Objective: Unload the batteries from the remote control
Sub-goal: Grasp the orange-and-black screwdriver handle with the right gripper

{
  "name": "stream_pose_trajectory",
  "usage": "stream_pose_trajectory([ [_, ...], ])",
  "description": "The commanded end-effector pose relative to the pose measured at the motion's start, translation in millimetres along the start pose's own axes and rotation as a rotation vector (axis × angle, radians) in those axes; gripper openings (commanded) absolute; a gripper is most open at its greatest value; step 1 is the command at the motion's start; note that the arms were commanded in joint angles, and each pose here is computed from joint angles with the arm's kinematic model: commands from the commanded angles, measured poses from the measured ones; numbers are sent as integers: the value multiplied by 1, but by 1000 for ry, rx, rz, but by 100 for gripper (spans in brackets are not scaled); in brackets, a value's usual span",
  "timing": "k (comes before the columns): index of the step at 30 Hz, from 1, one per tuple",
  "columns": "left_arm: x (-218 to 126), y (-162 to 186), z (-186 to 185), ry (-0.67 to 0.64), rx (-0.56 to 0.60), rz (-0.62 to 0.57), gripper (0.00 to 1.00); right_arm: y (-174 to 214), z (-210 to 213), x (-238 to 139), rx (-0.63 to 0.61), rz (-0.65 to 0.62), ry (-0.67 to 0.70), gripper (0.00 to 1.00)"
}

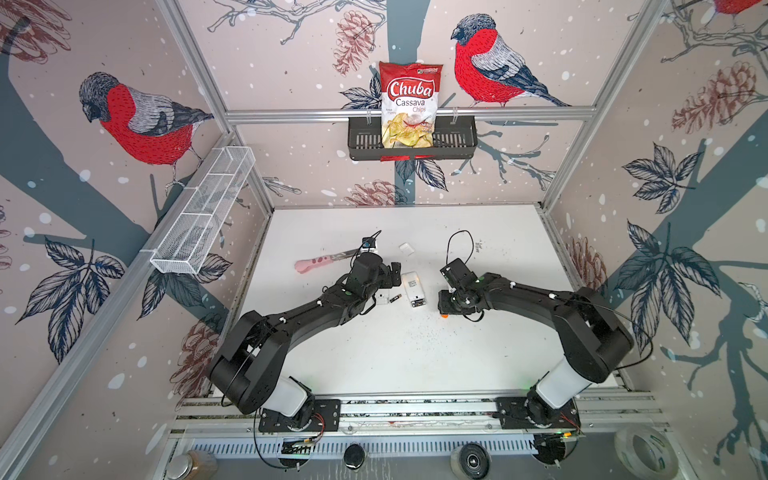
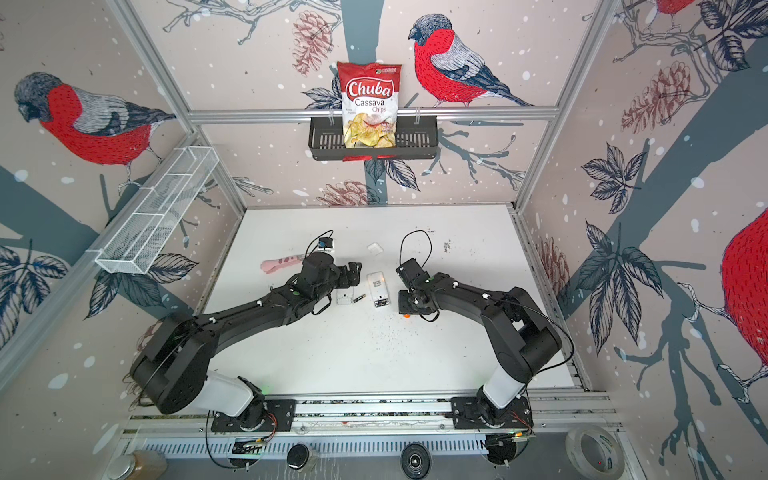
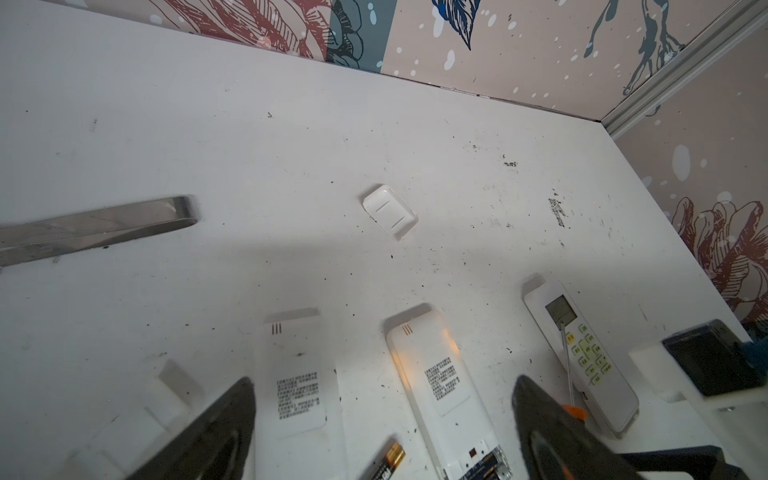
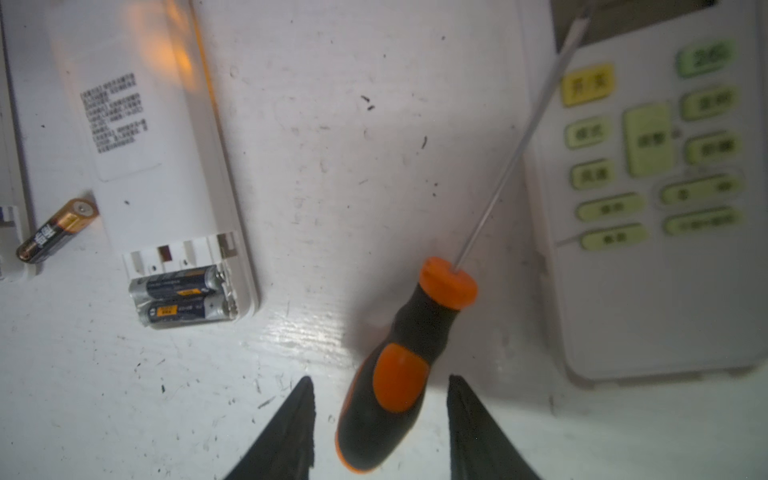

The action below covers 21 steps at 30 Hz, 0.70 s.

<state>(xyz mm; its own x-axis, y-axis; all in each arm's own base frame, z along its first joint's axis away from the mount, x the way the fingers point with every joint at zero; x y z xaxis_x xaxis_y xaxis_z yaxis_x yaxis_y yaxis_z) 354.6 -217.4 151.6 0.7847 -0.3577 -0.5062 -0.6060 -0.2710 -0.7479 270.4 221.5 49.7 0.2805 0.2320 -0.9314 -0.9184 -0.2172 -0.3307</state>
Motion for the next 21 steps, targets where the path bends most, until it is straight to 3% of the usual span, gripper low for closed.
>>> stream_pose_trajectory([
  [1, -1, -4, -5, 25, 11, -18, 95, -6, 2, 4, -9, -7, 5, 48],
  [12, -5, -5, -2, 25, -11, -30, 95, -4, -3, 15, -53, 32, 90, 31],
  [16, -9, -8, -4, 36, -21, -47, 95, -5, -3, 11, -57, 20, 87, 20],
  [21, -14, -14, -9, 118, -82, -29, 96, -12, 6, -5, -77, -37, 32, 16],
])
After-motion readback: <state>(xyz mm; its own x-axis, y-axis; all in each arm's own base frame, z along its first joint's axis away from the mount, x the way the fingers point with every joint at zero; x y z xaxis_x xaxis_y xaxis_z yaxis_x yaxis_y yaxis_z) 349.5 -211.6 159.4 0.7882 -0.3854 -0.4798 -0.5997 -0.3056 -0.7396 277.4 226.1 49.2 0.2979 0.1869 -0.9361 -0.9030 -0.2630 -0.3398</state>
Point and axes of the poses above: each gripper's point midway between its finger pads, its own x axis out along the fingers, its own z axis along the line the jaws close on, y = z × x, the point moved 2 cm from there along -x, back along the fingers, and after that the axes turned 7 degrees about -x, right-handed, at the moved point
